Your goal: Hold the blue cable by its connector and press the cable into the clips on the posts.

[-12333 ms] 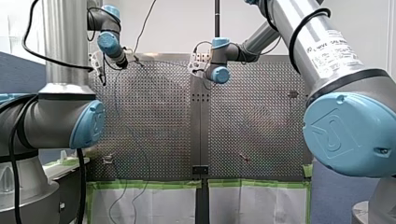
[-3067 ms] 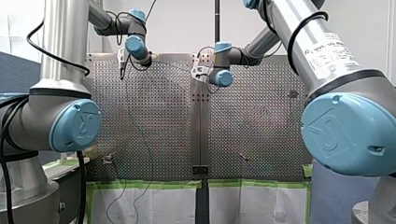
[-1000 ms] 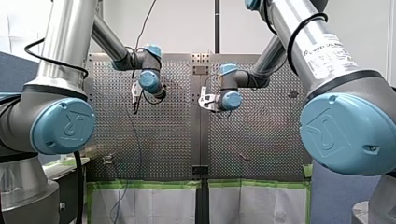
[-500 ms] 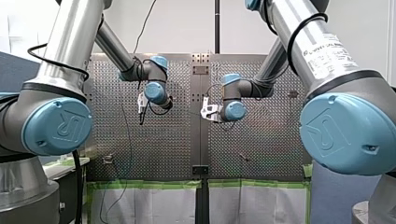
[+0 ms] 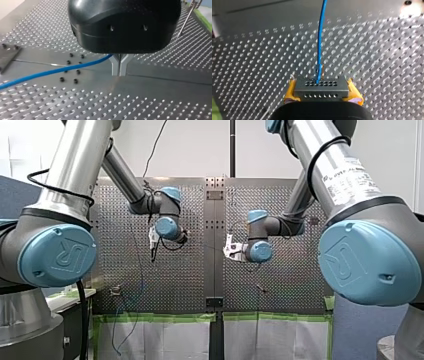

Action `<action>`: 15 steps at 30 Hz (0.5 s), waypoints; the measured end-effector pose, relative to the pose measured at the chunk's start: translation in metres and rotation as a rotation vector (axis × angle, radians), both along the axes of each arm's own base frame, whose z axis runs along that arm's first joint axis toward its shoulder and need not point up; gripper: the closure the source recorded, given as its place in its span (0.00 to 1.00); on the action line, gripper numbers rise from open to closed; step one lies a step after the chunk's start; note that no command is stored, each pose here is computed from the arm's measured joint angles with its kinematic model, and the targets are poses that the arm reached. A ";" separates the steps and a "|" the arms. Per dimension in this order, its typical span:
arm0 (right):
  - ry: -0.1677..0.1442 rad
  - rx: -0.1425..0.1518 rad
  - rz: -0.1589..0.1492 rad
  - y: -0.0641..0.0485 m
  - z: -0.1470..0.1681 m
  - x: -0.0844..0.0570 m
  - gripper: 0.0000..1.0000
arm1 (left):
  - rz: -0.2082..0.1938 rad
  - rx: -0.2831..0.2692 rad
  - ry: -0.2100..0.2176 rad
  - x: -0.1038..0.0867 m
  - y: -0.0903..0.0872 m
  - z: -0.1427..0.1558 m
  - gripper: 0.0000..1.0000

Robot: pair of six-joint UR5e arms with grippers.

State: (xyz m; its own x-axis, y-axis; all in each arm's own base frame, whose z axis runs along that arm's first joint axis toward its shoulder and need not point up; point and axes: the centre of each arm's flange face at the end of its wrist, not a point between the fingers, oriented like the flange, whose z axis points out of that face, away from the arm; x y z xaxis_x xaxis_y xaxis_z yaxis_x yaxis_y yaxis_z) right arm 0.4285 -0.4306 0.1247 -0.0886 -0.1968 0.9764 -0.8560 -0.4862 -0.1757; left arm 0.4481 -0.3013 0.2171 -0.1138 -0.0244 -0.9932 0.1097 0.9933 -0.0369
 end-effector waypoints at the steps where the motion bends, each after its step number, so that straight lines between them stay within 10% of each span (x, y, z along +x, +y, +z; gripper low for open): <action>1: 0.001 0.003 -0.004 0.001 -0.003 -0.003 1.00 | -0.003 0.001 0.002 0.000 -0.002 -0.004 0.95; 15: 0.004 0.056 -0.063 0.018 -0.039 -0.048 1.00 | -0.038 -0.015 0.031 -0.001 -0.026 -0.066 0.92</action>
